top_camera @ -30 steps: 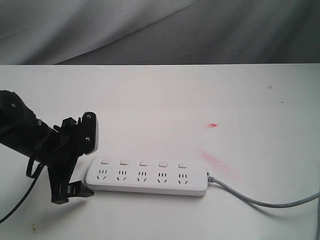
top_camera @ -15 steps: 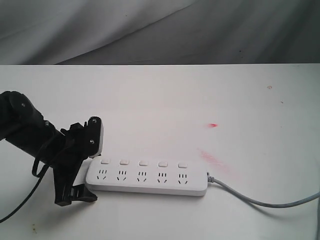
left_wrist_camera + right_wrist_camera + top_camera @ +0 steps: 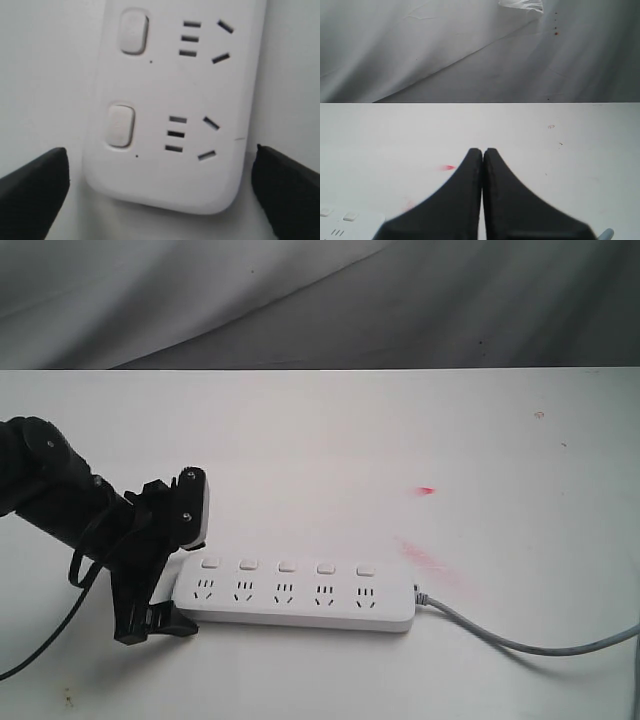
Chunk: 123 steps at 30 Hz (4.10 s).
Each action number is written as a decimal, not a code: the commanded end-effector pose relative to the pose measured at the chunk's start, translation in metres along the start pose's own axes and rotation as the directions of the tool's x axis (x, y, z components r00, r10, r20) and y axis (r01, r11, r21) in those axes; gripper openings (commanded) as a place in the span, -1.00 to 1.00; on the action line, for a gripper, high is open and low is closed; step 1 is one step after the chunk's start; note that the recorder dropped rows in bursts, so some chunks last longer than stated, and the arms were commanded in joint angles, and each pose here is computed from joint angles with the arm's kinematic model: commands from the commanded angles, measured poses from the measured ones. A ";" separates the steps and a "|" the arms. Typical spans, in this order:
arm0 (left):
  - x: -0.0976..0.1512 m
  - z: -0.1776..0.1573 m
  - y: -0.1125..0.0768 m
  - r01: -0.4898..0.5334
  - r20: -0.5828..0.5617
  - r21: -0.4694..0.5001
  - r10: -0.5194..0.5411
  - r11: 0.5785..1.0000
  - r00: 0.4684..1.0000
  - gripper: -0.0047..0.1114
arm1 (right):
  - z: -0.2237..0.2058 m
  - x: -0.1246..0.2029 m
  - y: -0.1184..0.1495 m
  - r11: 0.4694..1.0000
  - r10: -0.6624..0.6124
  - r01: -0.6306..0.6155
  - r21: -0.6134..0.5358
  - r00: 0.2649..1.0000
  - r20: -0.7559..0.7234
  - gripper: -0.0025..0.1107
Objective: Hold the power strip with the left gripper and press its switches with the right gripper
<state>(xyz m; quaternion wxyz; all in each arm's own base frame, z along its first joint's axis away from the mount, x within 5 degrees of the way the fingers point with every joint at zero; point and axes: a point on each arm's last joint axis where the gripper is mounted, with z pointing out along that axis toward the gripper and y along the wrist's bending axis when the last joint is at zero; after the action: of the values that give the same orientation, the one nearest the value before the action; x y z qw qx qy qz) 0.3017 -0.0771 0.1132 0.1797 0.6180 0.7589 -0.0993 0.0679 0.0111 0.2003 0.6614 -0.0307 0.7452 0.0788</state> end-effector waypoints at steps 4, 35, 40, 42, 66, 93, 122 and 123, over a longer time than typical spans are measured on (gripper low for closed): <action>0.013 -0.006 0.006 0.070 0.026 0.018 -0.071 0.997 0.997 0.58 | -0.001 0.000 0.000 1.000 -0.009 0.009 0.003 1.000 0.013 -0.96; 0.012 0.003 0.004 0.057 0.089 0.066 -0.063 0.996 0.994 0.51 | -0.001 0.000 0.000 1.000 -0.009 0.009 0.003 1.000 0.013 -0.96; 0.013 0.003 0.006 0.059 0.080 0.042 -0.062 0.997 0.995 0.15 | -0.001 0.000 0.000 1.000 -0.009 0.009 0.003 1.000 0.013 -0.96; 0.013 0.003 0.006 0.059 0.080 0.042 -0.062 0.997 0.995 0.11 | -0.001 0.000 0.000 1.000 -0.009 0.009 0.003 1.000 0.013 -0.96; 0.013 0.003 0.006 0.059 0.080 0.042 -0.062 0.997 0.995 0.11 | -0.001 0.000 0.000 1.000 -0.009 0.009 0.003 1.000 0.013 -0.96; 0.013 0.003 0.006 0.059 0.080 0.042 -0.062 0.997 0.995 0.11 | -0.003 -0.011 0.002 1.000 -0.010 0.010 -0.009 0.999 -0.032 -0.96; 0.013 0.003 0.006 0.059 0.081 0.045 -0.062 0.997 0.995 0.11 | 0.146 -0.100 0.085 0.944 -0.247 0.054 -0.326 0.769 -0.590 -0.96; 0.013 0.003 0.006 0.059 0.081 0.045 -0.062 0.997 0.995 0.11 | 0.149 -0.095 0.088 0.943 -0.242 0.037 -0.331 0.758 -0.606 -0.96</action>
<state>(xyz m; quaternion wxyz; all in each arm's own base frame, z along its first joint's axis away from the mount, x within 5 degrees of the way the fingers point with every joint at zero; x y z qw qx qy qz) 0.3028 -0.0658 0.1054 0.1884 0.5992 0.7633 -0.1513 0.2053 0.1024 0.2949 0.3799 -0.2110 0.8942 0.1070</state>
